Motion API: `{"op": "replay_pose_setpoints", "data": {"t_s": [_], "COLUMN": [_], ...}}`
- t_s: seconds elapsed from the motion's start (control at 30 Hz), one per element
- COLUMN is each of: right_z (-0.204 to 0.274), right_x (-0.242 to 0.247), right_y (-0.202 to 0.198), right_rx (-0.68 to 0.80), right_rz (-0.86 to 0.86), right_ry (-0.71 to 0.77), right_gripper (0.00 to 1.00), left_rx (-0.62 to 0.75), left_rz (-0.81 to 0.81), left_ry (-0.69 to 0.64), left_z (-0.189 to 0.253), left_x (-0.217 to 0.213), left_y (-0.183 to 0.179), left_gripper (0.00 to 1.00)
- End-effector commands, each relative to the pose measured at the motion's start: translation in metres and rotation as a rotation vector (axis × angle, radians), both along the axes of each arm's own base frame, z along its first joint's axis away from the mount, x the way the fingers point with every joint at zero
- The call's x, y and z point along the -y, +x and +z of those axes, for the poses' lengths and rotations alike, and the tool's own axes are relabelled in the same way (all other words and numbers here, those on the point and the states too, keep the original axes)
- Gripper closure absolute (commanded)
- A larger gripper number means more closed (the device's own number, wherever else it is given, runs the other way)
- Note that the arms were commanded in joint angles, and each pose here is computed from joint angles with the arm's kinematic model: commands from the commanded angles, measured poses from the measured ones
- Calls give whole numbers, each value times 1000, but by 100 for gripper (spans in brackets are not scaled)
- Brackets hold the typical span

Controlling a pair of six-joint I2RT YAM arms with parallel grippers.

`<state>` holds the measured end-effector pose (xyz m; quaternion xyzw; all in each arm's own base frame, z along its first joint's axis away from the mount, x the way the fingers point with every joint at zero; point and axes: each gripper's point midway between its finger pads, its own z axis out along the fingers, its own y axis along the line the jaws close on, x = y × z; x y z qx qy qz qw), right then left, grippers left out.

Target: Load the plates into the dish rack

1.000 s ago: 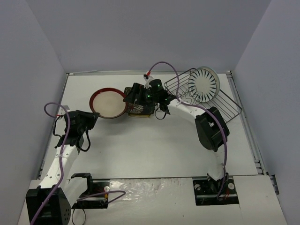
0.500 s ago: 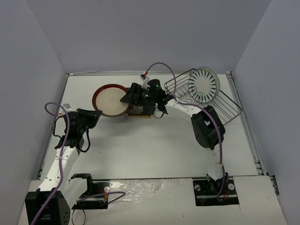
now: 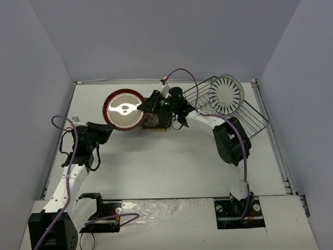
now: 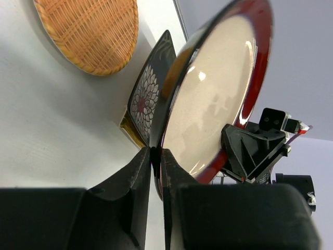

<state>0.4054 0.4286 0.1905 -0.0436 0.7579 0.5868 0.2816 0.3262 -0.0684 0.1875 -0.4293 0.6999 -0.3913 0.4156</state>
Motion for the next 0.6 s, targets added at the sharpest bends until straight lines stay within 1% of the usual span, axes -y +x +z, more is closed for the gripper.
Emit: {"op": "replay_pose_setpoints", "data": {"t_s": [0.0,0.07,0.1,0.13,0.23,0.27,0.3,0.37,0.4,0.43,0.47,0.53,0.57], "right_z": [61,67,70,77,88,103,107,119,130,138,148,171,174], "right_x": [5,15,20,27,51,59,70,90,104,117,139,163,177], "right_y": [-16,-15,-15,-15,-8,-10,-7,-5,-3,-2,1,2,7], "right_rx": [213,239,249,267,317,354,371,419,458,481,504,559,574], "right_rz": [36,16,7,-5,-48,-58,-87,-129,-151,-169,-201,-247,-271], "right_ry": [67,44,37,35,-8,-18,-65,-134,-165,-186,-223,-247,-279], "right_gripper": [100,100,100,100,100,100,100,100,100,100,100,100,100], "left_rx": [317,287,271,261,231,228,222,211,197,184,139,79,97], "left_rz": [-99,-110,-116,-122,-145,-150,-156,-174,-186,-198,-223,-268,-276], "left_ry": [-27,-14,-13,-15,-9,0,12,58,77,108,166,264,310], "left_z": [95,86,81,77,68,68,68,68,69,68,58,49,55], "left_x": [18,19,20,21,24,24,24,24,25,24,23,20,17], "left_y": [5,4,4,4,2,1,0,-3,-5,-7,-12,-21,-20], "left_gripper": [100,97,93,87,60,53,43,25,13,7,3,3,3]}}
